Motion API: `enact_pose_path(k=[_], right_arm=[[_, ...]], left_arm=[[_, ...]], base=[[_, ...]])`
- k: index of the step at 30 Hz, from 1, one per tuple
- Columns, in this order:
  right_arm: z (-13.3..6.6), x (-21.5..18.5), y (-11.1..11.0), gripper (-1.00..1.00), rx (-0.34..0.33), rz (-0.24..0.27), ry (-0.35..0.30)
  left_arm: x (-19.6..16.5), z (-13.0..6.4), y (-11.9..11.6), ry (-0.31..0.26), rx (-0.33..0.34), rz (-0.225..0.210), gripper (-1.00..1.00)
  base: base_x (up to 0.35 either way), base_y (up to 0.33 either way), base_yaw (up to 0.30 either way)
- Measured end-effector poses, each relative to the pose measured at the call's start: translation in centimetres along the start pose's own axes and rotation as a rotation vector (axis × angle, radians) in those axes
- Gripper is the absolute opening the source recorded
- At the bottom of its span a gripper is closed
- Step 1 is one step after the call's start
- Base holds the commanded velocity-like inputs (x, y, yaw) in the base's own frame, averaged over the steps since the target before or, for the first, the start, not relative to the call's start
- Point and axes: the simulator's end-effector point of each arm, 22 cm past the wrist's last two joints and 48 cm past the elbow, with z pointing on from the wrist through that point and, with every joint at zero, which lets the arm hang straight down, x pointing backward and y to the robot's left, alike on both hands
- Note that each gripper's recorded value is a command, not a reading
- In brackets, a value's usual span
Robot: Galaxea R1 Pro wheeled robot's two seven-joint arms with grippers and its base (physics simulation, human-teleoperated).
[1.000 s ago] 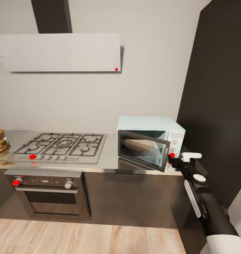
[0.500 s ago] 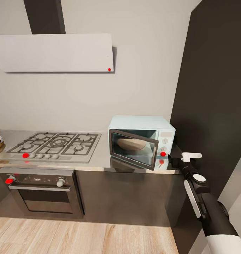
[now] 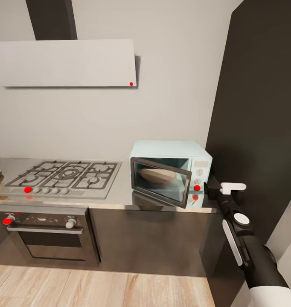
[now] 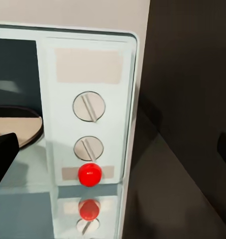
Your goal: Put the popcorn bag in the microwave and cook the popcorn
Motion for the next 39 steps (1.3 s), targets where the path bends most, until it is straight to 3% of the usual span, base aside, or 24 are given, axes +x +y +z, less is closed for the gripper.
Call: enact_pose_path(k=[6,9,16,39], right_arm=[[0.0,0.1,0.5,1.00,-0.012,-0.004,0.000],[-0.1,0.3,2.3,1.00,-0.049,-0.029,0.000],[-0.2,0.8,4.0,1.00,-0.086,-0.042,0.012],[-0.3,0.9,4.5,1.00,-0.111,-0.038,0.016]], left_arm=[[0.1,0.0,0.0,0.001,0.001,0.001,1.00],[0.1,0.0,0.0,0.001,-0.001,-0.001,1.00],[0.1,0.0,0.0,0.001,0.001,0.002,1.00],[0.1,0.0,0.0,0.002,0.001,0.001,1.00]], base=[[0.017,-0.005,0.000],[0.177,0.000,0.000],[0.069,0.000,0.000],[0.078,-0.012,0.000]])
